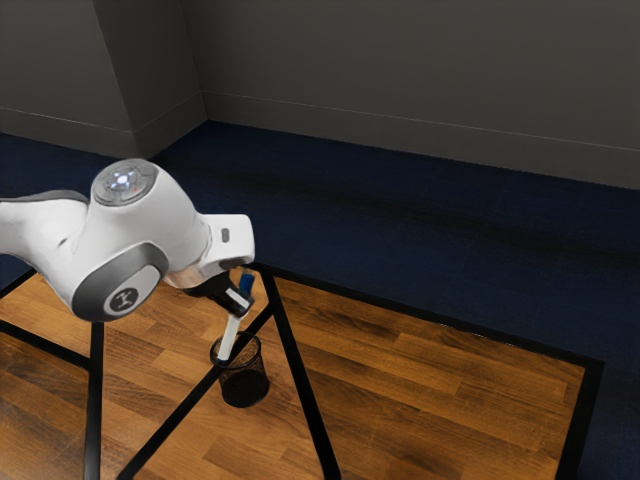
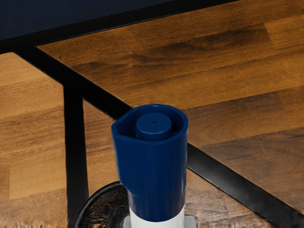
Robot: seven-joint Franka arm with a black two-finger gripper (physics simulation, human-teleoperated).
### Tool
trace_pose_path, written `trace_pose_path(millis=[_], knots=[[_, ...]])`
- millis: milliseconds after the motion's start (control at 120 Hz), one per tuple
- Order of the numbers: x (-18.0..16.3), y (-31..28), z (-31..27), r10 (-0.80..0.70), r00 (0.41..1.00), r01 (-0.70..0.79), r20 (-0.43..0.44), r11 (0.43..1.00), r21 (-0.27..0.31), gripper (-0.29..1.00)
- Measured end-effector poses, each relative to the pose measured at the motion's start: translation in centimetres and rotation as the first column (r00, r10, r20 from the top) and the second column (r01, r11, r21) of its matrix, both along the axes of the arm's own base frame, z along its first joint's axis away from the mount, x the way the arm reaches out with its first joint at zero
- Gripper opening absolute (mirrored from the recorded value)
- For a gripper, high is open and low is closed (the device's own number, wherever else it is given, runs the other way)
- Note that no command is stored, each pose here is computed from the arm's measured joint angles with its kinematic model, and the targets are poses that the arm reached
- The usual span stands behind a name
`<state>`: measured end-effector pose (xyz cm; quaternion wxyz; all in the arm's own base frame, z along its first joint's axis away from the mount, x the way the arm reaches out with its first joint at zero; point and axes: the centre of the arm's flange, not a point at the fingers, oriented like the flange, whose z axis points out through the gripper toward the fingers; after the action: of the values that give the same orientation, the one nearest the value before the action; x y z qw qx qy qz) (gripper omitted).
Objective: Put the marker into the pen holder.
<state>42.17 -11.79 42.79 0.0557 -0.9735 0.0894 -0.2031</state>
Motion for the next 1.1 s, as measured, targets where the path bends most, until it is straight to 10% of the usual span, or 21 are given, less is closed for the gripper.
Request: trace_pose_path(millis=[742,992,1100], knots=[[4.5,4.0,-3.7,0.065,0.998,-0.065,0.004,0.998,-0.001,-0.08],[4.5,4.1,-2.1,0.051,0.997,-0.051,0.058,0.999,-0.006,0.42],[5.6,6.9,7.7,0.133,0.97,-0.128,0.204,0.991,-0.036,0.53]])
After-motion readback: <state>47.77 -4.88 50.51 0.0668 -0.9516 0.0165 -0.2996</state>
